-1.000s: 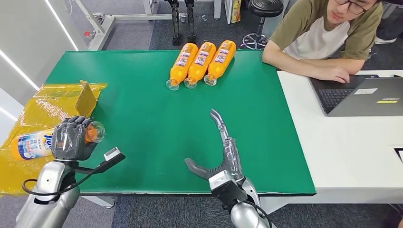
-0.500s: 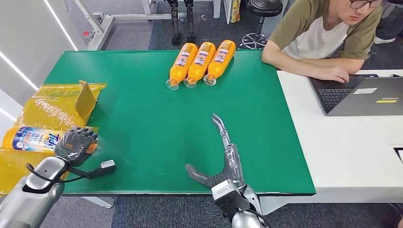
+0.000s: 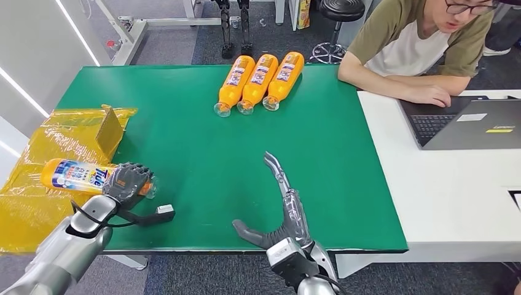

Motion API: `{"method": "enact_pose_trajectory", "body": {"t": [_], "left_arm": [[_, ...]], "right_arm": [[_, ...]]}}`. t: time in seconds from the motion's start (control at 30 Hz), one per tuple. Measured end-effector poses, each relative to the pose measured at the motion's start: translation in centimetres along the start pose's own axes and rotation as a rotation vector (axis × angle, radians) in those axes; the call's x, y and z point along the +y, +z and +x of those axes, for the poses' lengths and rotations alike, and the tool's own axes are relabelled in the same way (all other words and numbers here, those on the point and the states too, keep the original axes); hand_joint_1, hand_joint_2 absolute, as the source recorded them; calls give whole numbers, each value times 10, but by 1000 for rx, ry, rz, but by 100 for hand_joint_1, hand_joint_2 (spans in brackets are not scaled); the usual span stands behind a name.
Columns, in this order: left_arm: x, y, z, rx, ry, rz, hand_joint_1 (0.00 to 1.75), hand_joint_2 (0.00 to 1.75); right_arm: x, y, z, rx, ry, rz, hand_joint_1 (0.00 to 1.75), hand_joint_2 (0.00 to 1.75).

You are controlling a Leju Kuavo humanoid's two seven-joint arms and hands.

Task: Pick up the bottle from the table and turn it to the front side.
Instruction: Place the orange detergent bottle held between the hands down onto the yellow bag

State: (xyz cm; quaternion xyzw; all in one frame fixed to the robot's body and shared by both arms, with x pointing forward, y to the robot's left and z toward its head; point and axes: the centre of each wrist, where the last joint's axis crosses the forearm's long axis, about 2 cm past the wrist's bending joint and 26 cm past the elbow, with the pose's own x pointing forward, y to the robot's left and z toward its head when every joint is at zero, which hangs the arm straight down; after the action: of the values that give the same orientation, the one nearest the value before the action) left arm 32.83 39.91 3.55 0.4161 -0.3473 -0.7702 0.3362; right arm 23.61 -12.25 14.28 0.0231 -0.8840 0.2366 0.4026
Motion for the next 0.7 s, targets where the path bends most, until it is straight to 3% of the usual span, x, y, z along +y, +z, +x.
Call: {"method": "enact_pose_trajectory", "body": {"t": [0.03, 0.07, 0.4, 0.7], "left_arm": [[2, -2, 3, 2, 9, 7, 5, 175], [4, -4, 6, 6, 20, 14, 1, 175], [24, -21, 32, 26, 271, 39, 0, 175], [24, -18, 43, 39, 814, 402, 0, 175]], "right_arm": [[0, -1, 0, 0, -1, 0, 0, 175], [0, -1, 0, 1, -1, -1, 0, 175], [0, -2, 3, 14, 9, -6, 0, 175], [-2, 2, 4, 23, 17, -20, 0, 175]]}}
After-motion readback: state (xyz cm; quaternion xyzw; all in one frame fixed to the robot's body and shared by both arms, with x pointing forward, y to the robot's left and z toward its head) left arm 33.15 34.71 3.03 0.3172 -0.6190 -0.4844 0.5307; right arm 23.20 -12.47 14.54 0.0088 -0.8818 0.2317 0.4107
